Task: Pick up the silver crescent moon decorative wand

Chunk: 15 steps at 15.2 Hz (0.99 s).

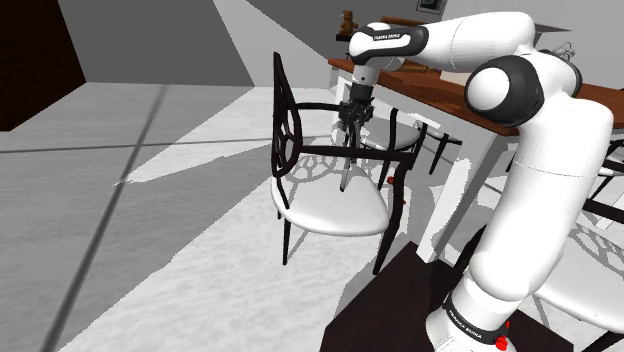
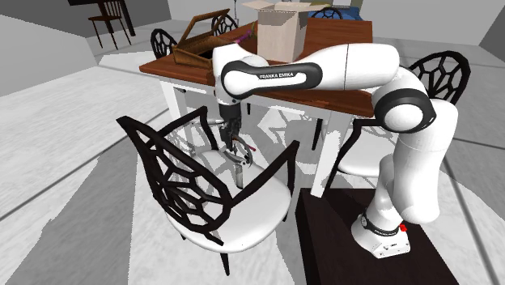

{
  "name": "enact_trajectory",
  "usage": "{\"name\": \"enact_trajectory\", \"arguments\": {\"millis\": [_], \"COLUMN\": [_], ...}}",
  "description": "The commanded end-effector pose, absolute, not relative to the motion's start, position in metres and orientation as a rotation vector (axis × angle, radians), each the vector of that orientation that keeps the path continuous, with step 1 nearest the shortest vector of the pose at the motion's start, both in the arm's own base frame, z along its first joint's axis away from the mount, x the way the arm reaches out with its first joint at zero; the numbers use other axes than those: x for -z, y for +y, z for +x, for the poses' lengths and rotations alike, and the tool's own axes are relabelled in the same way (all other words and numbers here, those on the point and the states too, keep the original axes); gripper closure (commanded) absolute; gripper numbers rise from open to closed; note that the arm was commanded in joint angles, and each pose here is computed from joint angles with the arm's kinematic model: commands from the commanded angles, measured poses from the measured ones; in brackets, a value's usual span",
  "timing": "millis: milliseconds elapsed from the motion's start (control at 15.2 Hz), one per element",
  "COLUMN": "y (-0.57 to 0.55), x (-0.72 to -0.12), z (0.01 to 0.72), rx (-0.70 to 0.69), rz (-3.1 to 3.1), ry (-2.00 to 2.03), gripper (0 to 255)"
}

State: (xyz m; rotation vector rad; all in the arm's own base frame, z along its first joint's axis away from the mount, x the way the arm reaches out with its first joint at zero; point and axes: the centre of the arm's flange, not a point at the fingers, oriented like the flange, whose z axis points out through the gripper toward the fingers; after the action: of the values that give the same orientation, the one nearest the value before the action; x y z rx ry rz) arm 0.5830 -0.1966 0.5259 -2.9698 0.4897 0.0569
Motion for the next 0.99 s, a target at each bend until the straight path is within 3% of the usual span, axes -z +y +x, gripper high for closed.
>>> {"name": "enact_trajectory", "arguments": {"millis": [0, 528, 924], "y": [-0.197, -0.196, -0.196], "x": [-0.525, -0.525, -0.557], "z": [0.583, 0.583, 0.583], "rx": [-0.056, -0.056, -0.056], "rz": [-2.970, -2.970, -2.970], "ry": [0.490, 0.490, 0.490], "gripper": [255, 255, 255]}}
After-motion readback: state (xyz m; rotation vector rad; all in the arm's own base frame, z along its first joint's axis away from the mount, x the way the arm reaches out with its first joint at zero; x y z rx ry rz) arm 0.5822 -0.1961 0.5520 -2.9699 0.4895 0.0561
